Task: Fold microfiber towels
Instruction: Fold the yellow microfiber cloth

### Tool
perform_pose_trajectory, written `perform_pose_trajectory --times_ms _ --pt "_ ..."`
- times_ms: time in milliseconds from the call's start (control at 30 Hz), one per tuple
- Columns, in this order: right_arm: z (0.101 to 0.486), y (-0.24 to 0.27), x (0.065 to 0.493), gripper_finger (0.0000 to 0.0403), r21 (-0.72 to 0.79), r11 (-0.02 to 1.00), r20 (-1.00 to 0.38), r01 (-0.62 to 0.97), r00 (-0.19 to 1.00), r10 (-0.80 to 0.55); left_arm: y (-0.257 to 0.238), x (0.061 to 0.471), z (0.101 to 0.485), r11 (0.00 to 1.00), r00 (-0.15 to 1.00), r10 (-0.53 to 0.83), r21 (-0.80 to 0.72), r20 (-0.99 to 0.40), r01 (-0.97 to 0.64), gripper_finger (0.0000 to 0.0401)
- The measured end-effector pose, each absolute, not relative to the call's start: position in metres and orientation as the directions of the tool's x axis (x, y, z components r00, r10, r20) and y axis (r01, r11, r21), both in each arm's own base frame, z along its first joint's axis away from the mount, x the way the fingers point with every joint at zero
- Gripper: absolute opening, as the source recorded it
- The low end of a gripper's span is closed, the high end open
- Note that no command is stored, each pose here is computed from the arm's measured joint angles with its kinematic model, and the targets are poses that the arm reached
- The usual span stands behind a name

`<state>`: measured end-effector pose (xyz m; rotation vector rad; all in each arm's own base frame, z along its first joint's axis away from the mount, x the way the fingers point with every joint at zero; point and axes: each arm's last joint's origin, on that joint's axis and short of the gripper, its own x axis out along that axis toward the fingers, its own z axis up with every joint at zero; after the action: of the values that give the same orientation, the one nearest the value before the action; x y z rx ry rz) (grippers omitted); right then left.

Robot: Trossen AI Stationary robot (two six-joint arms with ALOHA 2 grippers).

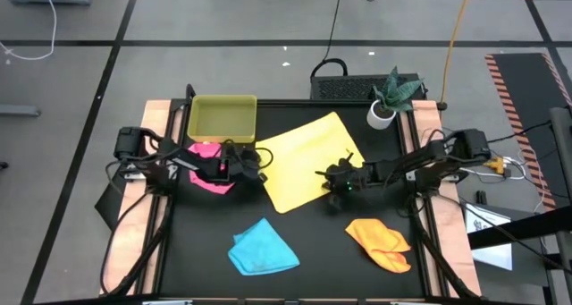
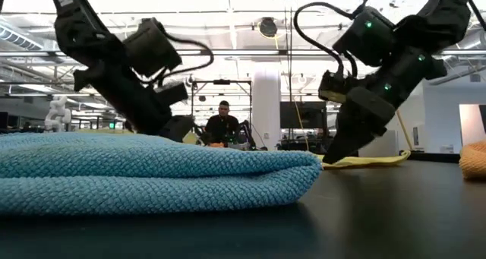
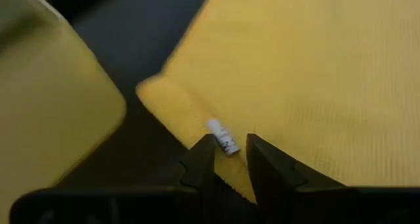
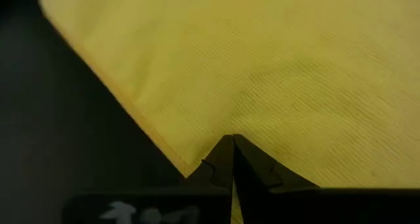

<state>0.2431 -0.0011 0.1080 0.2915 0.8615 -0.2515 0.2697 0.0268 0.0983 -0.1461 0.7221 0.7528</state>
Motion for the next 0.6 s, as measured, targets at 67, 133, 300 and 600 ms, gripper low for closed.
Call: perform_pose_trajectory --times_ms 67,133,300,600 --pt "0.108 -0.010 0.239 0.0000 0.132 0.916 -0.800 0.380 0.587 -0.128 0.027 0.270 0.096 0.751 0.513 0.525 0.087 -0.679 -0.654 0.0090" --pt "0.111 -0.021 0.230 0.0000 0.062 0.890 -0.827 0.452 0.523 -0.208 0.021 0.272 0.097 0.789 0.554 0.454 0.026 -0.697 -0.613 0.0090" --pt "0.128 -0.038 0.203 0.0000 -0.118 0.808 -0.835 0.578 0.383 -0.396 -0.005 0.281 0.109 0.899 0.716 0.262 -0.107 -0.647 -0.426 0.0090" --pt "0.164 -0.013 0.206 0.0000 -0.022 0.891 -0.705 0.453 0.625 -0.335 -0.051 0.283 0.144 0.975 0.866 0.200 0.181 -0.458 -0.130 0.0090"
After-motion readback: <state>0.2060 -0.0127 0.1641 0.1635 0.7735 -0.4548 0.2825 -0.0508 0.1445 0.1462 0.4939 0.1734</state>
